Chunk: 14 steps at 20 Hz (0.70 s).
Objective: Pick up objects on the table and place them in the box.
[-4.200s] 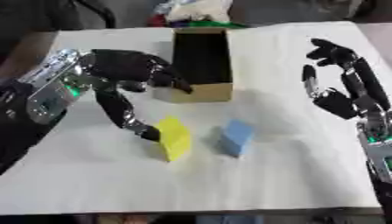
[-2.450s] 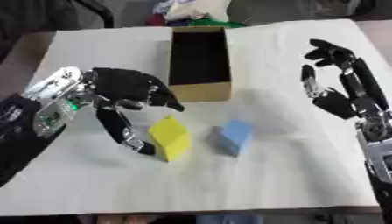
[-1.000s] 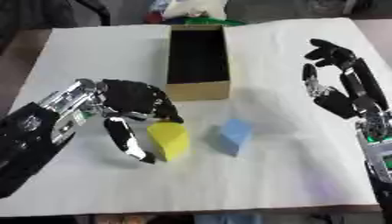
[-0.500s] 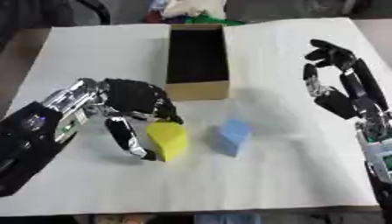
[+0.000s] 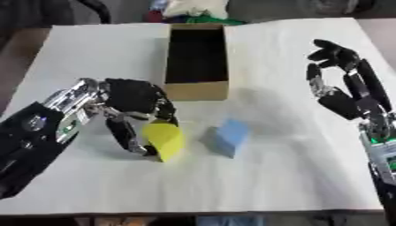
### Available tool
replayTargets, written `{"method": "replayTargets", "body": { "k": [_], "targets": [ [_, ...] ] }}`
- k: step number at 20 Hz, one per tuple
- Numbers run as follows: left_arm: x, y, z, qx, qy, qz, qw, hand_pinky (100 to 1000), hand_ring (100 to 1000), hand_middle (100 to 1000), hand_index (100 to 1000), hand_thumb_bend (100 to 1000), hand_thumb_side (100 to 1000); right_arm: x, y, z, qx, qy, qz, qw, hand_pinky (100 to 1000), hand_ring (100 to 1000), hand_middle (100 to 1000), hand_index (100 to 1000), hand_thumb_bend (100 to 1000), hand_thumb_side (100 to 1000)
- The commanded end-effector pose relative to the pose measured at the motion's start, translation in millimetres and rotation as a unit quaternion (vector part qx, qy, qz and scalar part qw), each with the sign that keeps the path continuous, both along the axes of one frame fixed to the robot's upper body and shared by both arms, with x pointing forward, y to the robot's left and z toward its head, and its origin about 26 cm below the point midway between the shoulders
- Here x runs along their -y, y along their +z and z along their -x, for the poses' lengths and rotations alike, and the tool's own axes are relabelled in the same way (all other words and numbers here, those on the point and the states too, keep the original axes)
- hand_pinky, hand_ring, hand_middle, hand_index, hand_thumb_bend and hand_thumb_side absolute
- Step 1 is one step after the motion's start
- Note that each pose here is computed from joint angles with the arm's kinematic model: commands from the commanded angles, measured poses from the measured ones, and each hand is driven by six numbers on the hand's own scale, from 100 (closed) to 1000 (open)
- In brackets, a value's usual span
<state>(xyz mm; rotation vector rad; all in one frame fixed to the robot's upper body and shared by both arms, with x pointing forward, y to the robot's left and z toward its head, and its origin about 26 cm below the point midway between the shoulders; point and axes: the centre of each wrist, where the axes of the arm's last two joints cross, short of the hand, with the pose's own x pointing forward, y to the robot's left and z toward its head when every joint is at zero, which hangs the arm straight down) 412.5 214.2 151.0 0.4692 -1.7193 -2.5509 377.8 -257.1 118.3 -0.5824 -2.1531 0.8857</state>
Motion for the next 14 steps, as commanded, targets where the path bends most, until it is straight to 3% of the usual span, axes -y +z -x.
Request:
{"method": "replayTargets", "body": {
  "k": [1, 5, 10, 14],
  "targets": [
    [-6.0, 15.2, -3.6, 0.009, -0.031, -0.051, 0.998, 621, 521, 423, 709, 186, 284, 3.7, 9.7, -1.2, 0.013, -0.002, 0.0, 1.0, 697, 752, 676, 924, 100, 781],
    [-7.7, 33.8, -2.6, 0.031, -0.038, -0.035, 0.998, 622, 519, 420, 707, 226, 230, 4.3, 9.3, -1.2, 0.012, -0.003, 0.001, 1.0, 697, 752, 676, 924, 100, 785],
    [-10.2, 73.1, -1.3, 0.066, -0.05, -0.007, 0.997, 630, 523, 425, 712, 268, 197, 5.2, 7.5, -0.8, 0.009, -0.003, 0.001, 1.0, 696, 752, 675, 924, 100, 795],
    [-13.6, 93.1, -12.1, 0.072, -0.036, 0.019, 0.997, 632, 525, 427, 716, 274, 171, 4.4, 6.3, -0.7, 0.006, 0.0, 0.003, 1.0, 697, 752, 675, 925, 100, 796]
  ]
}}
